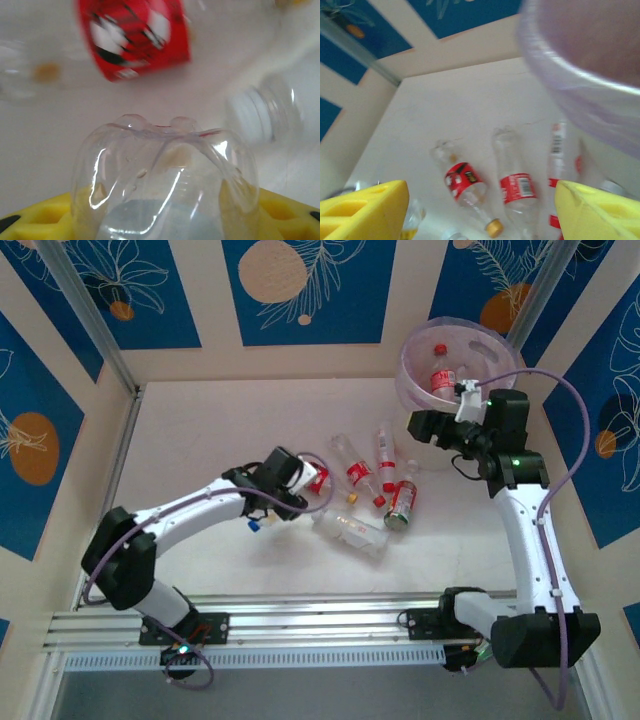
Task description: Put the plastic bottles in the bin
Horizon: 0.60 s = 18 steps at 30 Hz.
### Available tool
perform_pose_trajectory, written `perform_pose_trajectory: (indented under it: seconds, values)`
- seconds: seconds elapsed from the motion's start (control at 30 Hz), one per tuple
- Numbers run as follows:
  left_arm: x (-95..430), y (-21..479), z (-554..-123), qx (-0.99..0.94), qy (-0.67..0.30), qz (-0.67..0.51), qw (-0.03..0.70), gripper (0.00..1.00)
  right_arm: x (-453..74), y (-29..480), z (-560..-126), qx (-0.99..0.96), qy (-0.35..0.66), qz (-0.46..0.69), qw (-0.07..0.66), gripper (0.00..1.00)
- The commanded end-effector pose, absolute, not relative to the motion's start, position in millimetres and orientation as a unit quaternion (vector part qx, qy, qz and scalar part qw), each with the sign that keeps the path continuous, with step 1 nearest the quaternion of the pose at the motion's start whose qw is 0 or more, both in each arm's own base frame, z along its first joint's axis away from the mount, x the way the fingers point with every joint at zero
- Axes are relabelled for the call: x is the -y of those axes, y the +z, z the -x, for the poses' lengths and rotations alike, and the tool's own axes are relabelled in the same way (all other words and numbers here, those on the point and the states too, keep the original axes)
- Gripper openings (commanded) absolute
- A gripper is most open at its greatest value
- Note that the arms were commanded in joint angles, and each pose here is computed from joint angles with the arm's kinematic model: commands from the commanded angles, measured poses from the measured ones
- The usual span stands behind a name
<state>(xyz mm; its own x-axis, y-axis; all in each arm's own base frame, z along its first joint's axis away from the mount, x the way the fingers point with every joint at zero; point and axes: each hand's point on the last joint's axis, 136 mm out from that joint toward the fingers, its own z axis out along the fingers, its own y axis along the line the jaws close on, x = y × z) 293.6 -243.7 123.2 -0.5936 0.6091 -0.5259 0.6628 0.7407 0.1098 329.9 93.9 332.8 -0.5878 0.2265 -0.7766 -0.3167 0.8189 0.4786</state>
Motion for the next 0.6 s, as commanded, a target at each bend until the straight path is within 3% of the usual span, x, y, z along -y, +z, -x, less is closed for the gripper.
perform_pose_trajectory:
  seconds: [0.0,0.27,0.57]
  values:
    - [237.6,156.1,-296.4,-0.915,-0.102,-0.266,0.284,0.31,-133.8,347.9,-310.0,-0.814,0.356,0.099,0.449,0.77]
    - [212.8,214.5,-320.5,-0.907,-0.279,-0.04,0.314,0.24,-211.3,349.6,-268.3,-0.769,0.44,0.243,0.394,0.77]
    - [206.2,255.2,-337.3,-0.813,-0.463,0.136,0.325,0.24,-268.1,316.9,-264.2,-0.769,0.5,0.241,0.316,0.77]
